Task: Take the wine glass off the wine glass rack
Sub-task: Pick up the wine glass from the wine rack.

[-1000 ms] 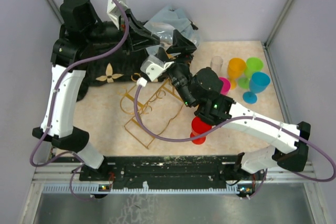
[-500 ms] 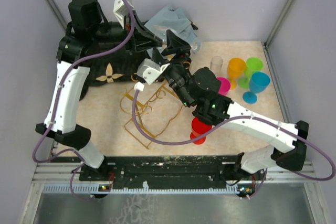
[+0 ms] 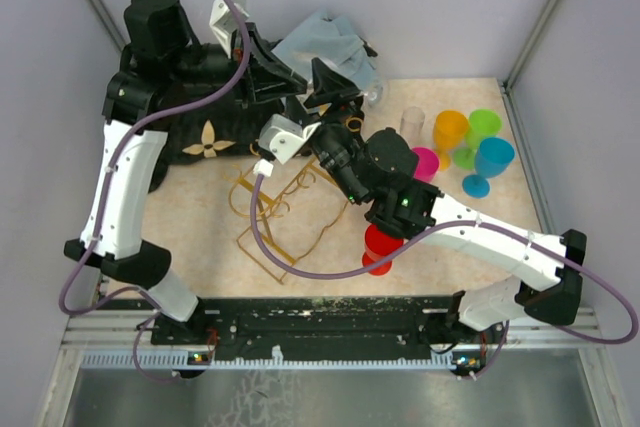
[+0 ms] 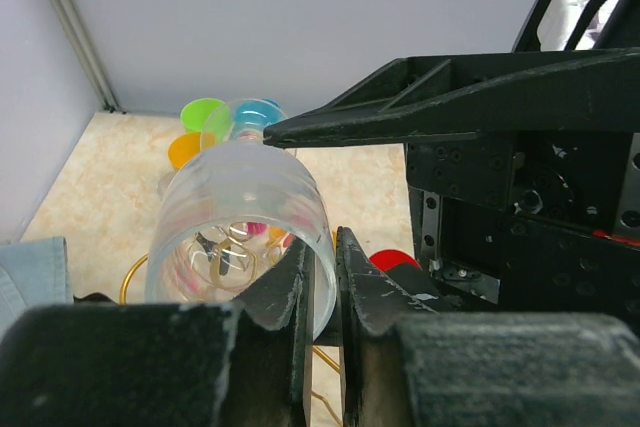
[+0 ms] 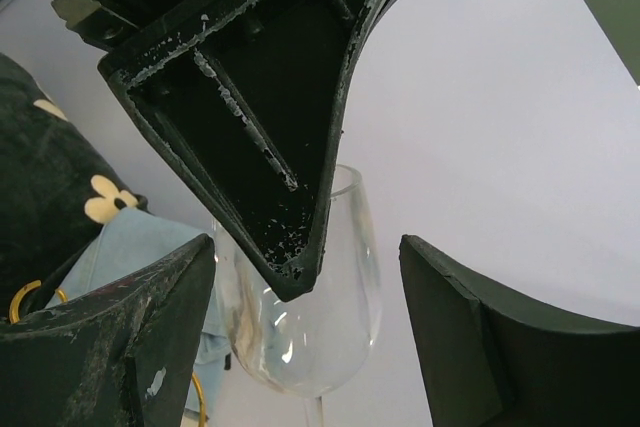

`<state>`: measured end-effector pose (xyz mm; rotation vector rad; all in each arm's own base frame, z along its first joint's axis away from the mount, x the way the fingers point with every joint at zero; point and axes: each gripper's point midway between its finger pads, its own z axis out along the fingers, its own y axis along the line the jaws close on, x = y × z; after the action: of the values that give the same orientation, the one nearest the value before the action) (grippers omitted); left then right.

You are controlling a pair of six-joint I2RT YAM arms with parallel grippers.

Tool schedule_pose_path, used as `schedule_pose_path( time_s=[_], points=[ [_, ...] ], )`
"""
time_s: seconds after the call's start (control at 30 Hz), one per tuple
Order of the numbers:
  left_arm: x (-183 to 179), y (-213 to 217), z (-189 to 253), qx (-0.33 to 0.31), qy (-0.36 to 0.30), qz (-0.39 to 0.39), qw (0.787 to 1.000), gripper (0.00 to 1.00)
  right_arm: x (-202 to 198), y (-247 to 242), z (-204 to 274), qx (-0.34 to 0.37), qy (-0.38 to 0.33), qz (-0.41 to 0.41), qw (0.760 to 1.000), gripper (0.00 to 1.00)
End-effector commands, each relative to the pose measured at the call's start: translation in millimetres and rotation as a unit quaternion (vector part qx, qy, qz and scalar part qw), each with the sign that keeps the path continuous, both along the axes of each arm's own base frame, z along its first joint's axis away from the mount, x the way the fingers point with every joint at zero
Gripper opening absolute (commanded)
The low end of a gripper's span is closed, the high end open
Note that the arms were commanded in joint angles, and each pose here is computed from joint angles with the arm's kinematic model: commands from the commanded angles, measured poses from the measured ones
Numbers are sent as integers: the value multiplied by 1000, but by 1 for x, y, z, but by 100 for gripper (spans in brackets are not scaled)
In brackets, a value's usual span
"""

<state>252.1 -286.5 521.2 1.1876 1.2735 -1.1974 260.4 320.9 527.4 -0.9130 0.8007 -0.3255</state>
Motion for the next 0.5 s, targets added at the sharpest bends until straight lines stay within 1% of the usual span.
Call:
schedule_pose_path(
  time_s=[0.0, 0.17, 0.37, 0.4, 0.47],
  points=[
    [-40, 9, 21, -16, -15, -43, 999, 0, 1, -19, 28, 53, -16, -17, 998, 73],
    [-45, 11, 20, -15, -9, -48, 999, 0, 3, -18, 28, 55, -15, -18, 998, 73],
    [-54, 13, 23, -17, -10, -58, 998, 0, 3, -15, 27, 53, -14, -17, 998, 69],
    [-55, 14, 22, -17, -10, -59, 998, 0, 3, -16, 28, 55, -15, -18, 998, 67],
    [-56, 14, 23, -17, -10, -61, 998, 0, 4, -17, 28, 57, -14, -20, 998, 50]
  ],
)
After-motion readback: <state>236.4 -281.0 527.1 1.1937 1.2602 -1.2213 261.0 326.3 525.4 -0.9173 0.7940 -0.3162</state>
